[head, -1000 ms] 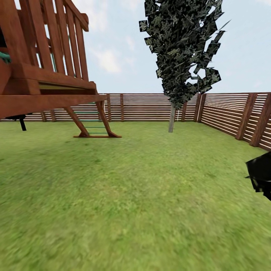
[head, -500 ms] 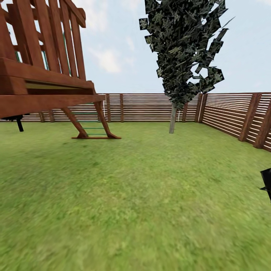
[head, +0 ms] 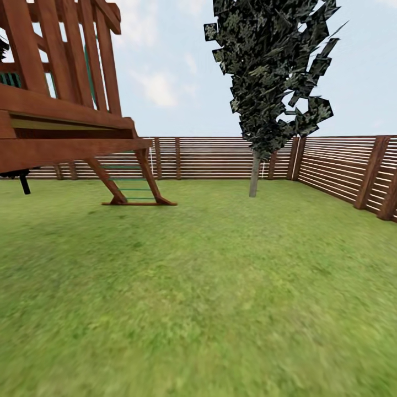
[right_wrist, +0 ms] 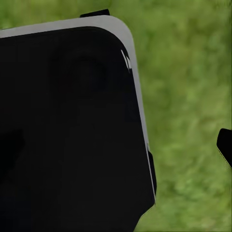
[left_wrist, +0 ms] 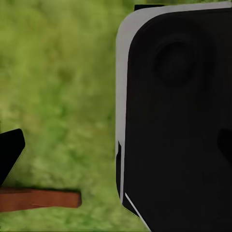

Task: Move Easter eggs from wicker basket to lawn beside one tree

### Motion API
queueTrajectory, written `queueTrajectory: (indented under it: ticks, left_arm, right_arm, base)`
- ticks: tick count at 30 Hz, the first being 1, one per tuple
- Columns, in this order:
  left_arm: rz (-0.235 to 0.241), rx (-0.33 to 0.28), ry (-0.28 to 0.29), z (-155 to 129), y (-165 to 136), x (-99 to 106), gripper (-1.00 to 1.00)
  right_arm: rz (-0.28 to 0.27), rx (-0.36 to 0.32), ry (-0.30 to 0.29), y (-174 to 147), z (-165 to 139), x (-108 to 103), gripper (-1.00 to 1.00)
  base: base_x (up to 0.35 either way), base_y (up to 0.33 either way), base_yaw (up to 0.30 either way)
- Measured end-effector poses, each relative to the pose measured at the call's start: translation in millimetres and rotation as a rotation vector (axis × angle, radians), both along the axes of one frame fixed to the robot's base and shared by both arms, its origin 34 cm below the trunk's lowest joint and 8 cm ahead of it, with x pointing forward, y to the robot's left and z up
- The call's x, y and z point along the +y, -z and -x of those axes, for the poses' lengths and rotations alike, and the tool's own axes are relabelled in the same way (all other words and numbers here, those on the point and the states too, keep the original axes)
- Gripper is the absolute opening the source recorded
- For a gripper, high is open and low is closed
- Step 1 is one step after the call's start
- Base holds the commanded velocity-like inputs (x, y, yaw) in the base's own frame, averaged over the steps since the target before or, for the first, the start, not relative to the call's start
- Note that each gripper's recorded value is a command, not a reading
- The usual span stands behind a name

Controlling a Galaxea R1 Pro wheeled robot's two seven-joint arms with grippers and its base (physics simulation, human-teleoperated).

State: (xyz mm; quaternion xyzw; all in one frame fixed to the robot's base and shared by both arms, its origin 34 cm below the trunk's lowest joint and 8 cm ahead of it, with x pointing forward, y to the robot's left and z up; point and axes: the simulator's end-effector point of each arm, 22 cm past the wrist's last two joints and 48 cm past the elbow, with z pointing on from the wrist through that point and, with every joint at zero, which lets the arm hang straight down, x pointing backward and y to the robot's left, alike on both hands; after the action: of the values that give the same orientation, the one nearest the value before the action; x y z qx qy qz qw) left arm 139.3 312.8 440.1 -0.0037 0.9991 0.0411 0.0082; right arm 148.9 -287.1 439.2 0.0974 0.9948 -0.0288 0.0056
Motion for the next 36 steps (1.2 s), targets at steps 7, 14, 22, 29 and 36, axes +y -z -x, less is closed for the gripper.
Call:
queueTrajectory:
  ticks: [7, 14, 22, 29, 36]
  left_arm:
    - [0.001, 0.000, 0.001, 0, 0, -1, 1.00]
    - [0.002, 0.000, 0.004, 0, 0, -1, 1.00]
    - [0.002, -0.001, 0.004, 0, 0, -1, 1.00]
    - [0.004, 0.001, 0.000, 0, 0, 0, 1.00]
    - [0.001, 0.000, 0.000, 0, 0, 1, 1.00]
  right_arm:
    - [0.000, -0.001, 0.000, 0, 0, 1, 1.00]
    - [0.003, -0.025, 0.001, 0, -10, -1, 1.00]
    - [-0.011, -0.029, -0.014, 0, -12, 6, 1.00]
    - [-0.008, -0.015, -0.012, 0, -6, 6, 1.00]
    - [-0.006, -0.001, -0.010, 0, -1, 5, 1.00]
  base:
    - [0.265, 0.000, 0.000]
    - [0.024, 0.000, 0.000]
    - [0.018, 0.000, 0.000]
    - [0.278, 0.000, 0.000]
    - [0.326, 0.000, 0.000]
